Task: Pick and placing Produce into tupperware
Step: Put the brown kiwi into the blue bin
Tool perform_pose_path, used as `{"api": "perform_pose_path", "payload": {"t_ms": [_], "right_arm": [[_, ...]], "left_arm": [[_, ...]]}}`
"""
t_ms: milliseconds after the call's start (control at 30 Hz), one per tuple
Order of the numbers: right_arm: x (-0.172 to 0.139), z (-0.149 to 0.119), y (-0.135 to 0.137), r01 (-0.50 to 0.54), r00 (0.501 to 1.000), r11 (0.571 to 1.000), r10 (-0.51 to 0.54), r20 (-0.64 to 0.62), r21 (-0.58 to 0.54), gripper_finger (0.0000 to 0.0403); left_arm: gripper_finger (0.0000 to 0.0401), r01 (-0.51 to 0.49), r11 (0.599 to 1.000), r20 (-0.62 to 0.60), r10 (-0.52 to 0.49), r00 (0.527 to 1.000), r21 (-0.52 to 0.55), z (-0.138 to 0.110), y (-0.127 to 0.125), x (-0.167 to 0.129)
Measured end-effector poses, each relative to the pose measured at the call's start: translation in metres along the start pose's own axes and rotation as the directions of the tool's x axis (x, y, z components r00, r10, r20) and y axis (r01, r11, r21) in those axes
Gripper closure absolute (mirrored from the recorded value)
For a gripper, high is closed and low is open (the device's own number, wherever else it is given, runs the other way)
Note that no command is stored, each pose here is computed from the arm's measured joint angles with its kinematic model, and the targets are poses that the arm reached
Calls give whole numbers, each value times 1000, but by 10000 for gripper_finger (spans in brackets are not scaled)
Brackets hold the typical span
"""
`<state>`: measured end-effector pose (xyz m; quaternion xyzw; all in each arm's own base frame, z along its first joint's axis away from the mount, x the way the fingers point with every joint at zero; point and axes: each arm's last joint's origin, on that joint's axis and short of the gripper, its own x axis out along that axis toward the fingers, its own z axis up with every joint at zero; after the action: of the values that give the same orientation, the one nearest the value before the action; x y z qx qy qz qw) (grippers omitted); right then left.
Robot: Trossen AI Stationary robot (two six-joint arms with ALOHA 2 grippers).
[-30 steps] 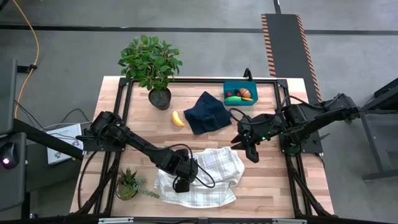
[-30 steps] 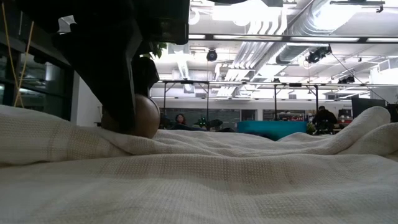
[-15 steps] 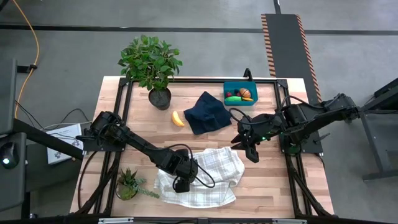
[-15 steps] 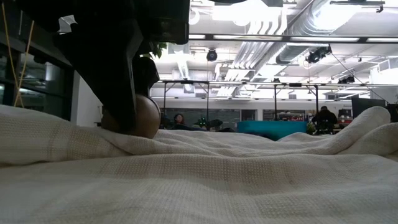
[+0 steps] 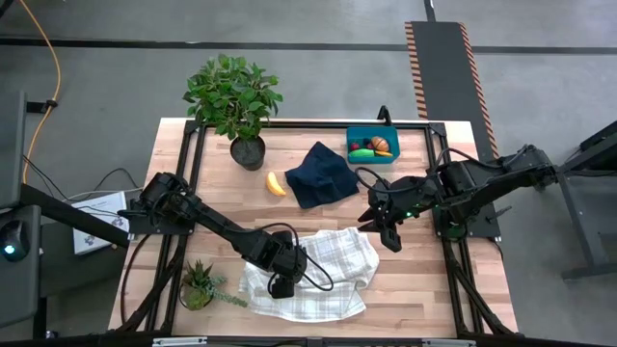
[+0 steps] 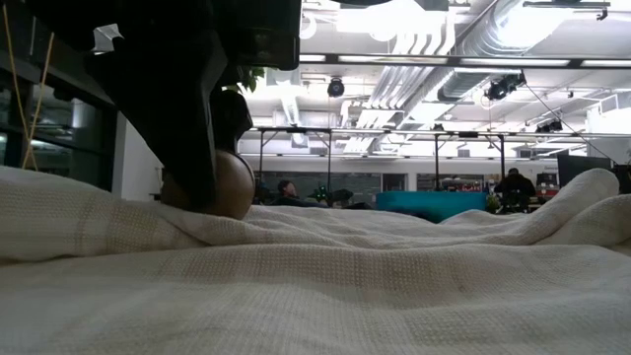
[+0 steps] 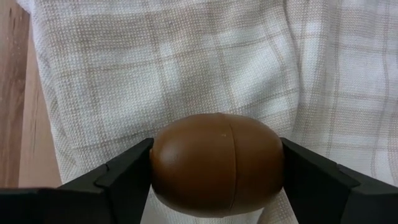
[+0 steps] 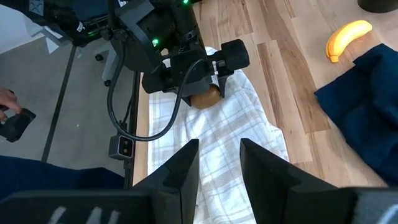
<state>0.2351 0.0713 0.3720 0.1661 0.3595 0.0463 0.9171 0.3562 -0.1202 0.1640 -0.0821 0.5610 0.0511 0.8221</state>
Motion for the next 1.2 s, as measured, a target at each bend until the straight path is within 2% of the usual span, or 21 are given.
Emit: {"api": "perform_pose_path", "payload": {"t_ms": [367, 667, 800, 933, 1067, 1200], "right_arm": [[0, 0, 0, -1, 1000, 1000, 1, 2, 0, 295], [0, 6, 2, -17, 998, 999, 19, 62, -29, 295], [-2, 7, -1, 39, 995, 999, -35, 96, -38, 295], [-11, 10, -5, 140, 975, 990, -132, 180, -32, 295], [-29, 11, -12, 235, 937, 972, -232, 260, 20, 295], [-51, 9, -24, 265, 918, 961, -277, 285, 83, 295]], "left_arm": [[111, 0, 1000, 1, 0, 1000, -10, 0, 0, 0], [111, 5, 1000, 18, -5, 1000, -27, 4, -2, -3], [109, -3, 1000, 67, 4, 998, -16, 14, -5, -11], [108, -24, 1000, 127, 22, 992, 15, 26, -9, -21], [110, -60, 998, 159, 54, 986, 35, 35, -11, -31], [107, -120, 992, 182, 110, 977, 48, 43, -12, -44]]}}
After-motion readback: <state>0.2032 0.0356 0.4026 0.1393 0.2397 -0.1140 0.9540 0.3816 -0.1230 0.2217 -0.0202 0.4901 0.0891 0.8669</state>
